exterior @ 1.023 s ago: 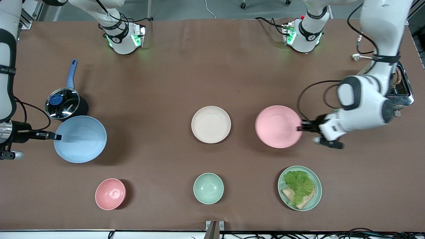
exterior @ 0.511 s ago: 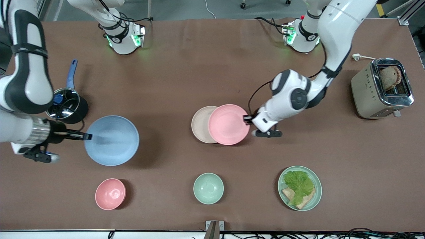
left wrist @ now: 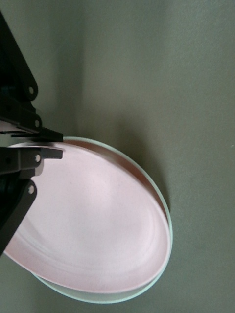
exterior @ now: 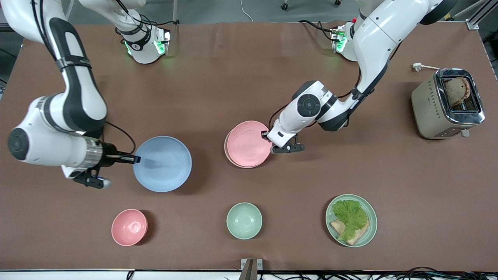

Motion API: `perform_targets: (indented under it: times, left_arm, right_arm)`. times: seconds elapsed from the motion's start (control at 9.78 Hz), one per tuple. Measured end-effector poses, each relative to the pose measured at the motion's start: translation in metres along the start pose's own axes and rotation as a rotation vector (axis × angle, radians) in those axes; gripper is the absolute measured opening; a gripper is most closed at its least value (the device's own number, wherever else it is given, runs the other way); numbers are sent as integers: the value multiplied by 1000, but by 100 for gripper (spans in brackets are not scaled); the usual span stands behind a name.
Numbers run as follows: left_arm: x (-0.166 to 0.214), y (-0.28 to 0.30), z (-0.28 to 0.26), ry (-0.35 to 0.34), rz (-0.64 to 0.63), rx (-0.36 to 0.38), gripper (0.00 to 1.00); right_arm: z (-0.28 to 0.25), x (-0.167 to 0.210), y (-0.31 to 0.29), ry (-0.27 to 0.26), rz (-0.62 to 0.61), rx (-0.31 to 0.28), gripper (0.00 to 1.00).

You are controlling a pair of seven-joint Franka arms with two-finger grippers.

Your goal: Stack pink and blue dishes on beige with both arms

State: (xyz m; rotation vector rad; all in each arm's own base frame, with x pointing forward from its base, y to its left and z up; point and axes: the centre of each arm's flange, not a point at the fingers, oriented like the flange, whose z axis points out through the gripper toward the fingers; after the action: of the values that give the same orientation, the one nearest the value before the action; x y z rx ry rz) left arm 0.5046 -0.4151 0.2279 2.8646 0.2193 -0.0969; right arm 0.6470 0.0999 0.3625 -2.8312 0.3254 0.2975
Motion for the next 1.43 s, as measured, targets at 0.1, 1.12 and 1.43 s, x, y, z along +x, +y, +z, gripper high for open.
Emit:
perform_targets:
  times: [0.1,1.12,1.43]
  left_arm:
    - [5,4,-6,15,-17,-10,16]
    - [88,-147,-260,192,235,345,100]
    - [94,-202,-366,190,273,339,100]
  right_arm:
    - [12,-9,-15,-25,-14,1,5]
    - [155,-128,-170,34,4,115,5]
    - [198,-131,-167,57,12,130,5]
